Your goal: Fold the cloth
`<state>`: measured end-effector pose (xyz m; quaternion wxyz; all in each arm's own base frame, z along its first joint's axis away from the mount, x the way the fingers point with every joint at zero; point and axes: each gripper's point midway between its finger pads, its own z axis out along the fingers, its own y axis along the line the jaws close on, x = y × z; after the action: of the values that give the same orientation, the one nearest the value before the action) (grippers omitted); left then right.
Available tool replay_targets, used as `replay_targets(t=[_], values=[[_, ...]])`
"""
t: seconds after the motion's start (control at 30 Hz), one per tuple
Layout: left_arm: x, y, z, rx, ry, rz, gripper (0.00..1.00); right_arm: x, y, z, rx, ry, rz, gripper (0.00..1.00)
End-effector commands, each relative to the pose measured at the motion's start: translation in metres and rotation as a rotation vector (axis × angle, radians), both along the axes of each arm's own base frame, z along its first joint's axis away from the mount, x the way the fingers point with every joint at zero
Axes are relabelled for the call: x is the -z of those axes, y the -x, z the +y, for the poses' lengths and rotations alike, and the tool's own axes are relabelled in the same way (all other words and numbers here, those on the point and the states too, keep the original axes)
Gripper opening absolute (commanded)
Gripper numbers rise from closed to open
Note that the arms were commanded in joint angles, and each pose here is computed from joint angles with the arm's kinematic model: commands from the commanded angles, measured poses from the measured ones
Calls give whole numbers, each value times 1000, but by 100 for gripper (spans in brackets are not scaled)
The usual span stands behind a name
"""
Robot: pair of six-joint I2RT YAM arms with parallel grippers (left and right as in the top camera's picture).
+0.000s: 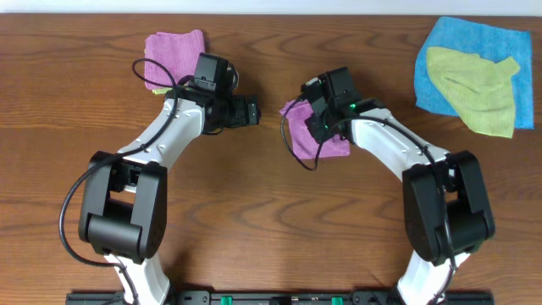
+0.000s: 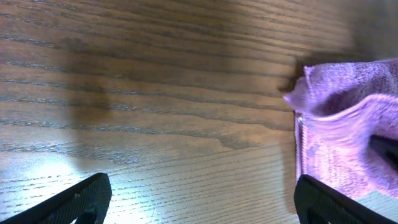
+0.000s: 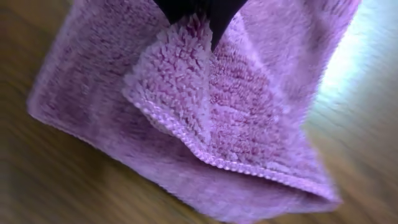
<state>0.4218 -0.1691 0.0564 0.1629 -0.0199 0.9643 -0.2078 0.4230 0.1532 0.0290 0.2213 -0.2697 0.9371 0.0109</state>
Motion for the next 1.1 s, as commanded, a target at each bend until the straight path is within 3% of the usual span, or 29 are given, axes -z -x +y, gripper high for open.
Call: replay_targets(t=[0.0, 0.33, 1.07], values=[[-18, -4, -2, 10, 13, -40, 95, -14, -17, -30, 105, 163, -93, 1], [-17, -2, -2, -4, 20, -21, 95, -42, -37, -40, 282, 89, -166, 1], [-17, -1, -2, -2, 22, -19, 95, -35, -18, -47, 275, 75, -60, 1]])
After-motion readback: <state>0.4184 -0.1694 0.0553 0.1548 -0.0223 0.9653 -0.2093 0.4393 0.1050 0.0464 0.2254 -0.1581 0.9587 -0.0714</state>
